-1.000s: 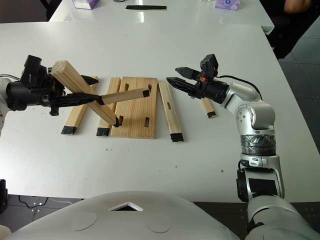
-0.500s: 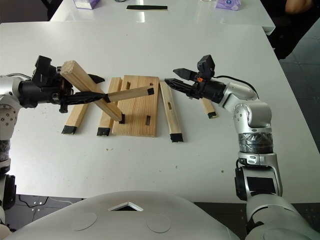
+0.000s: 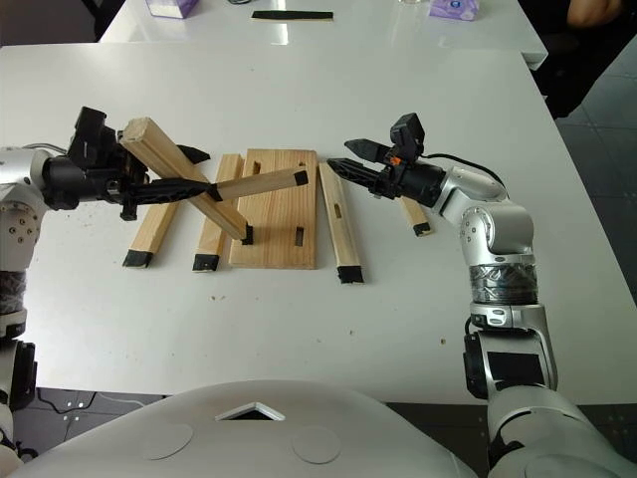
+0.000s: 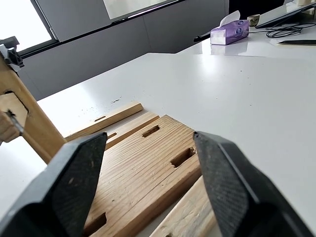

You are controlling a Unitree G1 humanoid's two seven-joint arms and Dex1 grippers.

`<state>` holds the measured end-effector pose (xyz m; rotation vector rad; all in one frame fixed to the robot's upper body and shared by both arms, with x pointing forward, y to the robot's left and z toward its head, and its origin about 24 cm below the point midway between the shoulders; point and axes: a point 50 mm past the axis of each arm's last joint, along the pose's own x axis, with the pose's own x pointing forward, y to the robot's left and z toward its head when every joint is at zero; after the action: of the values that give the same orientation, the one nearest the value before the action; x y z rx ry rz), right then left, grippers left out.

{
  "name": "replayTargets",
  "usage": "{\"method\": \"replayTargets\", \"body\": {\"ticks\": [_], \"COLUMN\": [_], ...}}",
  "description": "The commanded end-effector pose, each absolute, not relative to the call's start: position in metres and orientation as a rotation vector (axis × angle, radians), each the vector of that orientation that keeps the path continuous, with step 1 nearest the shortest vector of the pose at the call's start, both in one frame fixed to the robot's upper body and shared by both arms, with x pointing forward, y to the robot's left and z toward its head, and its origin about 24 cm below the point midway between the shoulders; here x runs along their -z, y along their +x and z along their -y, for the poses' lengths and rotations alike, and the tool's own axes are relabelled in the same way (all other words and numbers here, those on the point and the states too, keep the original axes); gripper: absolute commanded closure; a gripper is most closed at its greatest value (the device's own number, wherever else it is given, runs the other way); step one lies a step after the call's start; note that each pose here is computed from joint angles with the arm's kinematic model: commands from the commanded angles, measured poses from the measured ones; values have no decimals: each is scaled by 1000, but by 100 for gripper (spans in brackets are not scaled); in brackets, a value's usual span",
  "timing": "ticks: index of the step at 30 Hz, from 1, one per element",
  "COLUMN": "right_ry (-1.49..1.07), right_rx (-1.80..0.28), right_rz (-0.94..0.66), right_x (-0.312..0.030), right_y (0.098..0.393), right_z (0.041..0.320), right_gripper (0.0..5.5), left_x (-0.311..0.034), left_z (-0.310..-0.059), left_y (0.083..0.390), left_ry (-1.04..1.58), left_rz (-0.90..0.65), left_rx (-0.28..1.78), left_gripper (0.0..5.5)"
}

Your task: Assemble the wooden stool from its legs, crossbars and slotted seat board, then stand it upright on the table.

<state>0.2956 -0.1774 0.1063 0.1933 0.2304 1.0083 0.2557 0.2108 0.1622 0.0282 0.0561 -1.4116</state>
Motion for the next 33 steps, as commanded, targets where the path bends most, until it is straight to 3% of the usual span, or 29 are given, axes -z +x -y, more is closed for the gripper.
{"method": "replayTargets", "body": {"ticks": [1, 21, 33], "right_ry": [188, 181, 251], "right_rx": [-982, -970, -903], "right_rz": [-239, -260, -269], "right_x": [-102, -93, -76], "right_y": [295, 299, 269], "right_z": [181, 178, 165], "right_gripper": [230, 230, 230], "left_x": [-148, -145, -137], "left_z": [-213, -204, -202], "left_y": [251, 274, 233], "left_ry": [-4, 219, 335], "left_rz": [-143, -202, -290], "left_rx": [1389, 1493, 1522], "left_gripper": [345, 345, 345]}}
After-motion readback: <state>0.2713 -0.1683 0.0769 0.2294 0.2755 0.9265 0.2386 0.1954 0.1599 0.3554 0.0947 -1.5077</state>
